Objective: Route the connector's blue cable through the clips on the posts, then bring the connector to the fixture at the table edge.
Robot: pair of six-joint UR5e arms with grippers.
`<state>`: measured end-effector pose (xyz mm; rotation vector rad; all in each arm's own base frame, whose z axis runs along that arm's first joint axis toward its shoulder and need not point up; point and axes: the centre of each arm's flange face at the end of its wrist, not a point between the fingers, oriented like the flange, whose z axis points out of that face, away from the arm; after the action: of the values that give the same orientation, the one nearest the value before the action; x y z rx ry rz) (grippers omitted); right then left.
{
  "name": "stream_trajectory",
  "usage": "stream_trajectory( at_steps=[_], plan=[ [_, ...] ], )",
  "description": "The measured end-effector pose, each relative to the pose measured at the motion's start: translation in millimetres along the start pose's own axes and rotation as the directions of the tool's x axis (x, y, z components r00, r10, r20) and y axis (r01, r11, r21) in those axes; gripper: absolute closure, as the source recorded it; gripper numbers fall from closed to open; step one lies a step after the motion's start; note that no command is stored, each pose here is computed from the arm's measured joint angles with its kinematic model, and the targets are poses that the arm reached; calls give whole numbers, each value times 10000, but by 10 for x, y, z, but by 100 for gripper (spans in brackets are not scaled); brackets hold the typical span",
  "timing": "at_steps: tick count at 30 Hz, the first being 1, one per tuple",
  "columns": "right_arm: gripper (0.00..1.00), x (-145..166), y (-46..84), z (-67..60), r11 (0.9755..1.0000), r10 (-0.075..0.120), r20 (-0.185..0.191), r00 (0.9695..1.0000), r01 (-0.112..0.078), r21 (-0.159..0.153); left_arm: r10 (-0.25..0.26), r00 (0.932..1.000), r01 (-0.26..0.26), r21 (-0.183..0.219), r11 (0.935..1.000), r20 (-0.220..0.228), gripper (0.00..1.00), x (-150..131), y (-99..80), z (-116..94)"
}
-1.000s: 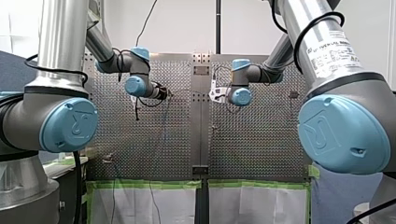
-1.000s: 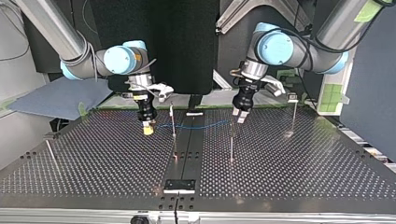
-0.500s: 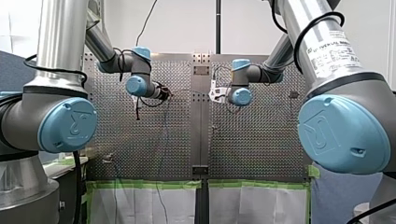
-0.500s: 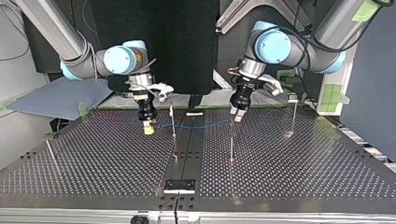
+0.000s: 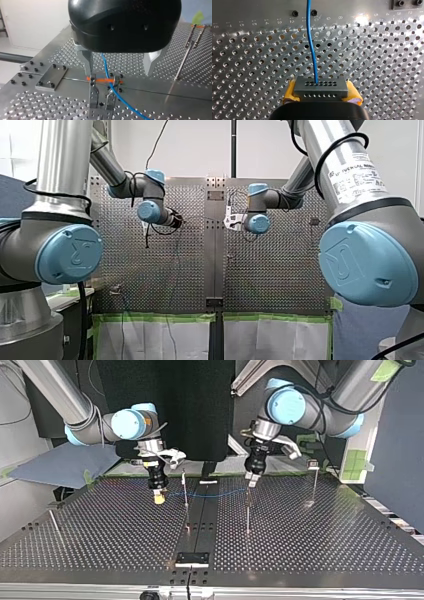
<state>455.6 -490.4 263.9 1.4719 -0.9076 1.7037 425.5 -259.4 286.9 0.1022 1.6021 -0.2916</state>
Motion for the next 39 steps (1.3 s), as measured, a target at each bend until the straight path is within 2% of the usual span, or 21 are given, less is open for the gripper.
stream_trajectory(
  at_steps=[6,13,24,32,39],
  plan=[
    [100,-2,0,2,10000,12,-11,10000,-12,0,467,9984,-467,-15,9989,317,0,-46,-197,-24],
    [100,-11,13,-2,10000,12,55,10000,-12,-38,397,9959,-400,24,9992,818,0,-199,-449,7],
    [100,-54,61,-22,9999,-55,303,9995,59,-142,395,9988,-393,-46,9992,297,0,25,-804,-11],
    [100,-64,57,-25,9999,-66,336,9994,70,-108,356,9983,-329,-596,9977,460,0,-31,-819,10],
    [100,-70,38,-33,9999,-73,379,9993,75,-71,326,9974,-249,-1158,9930,644,0,-111,-794,110]
  ],
)
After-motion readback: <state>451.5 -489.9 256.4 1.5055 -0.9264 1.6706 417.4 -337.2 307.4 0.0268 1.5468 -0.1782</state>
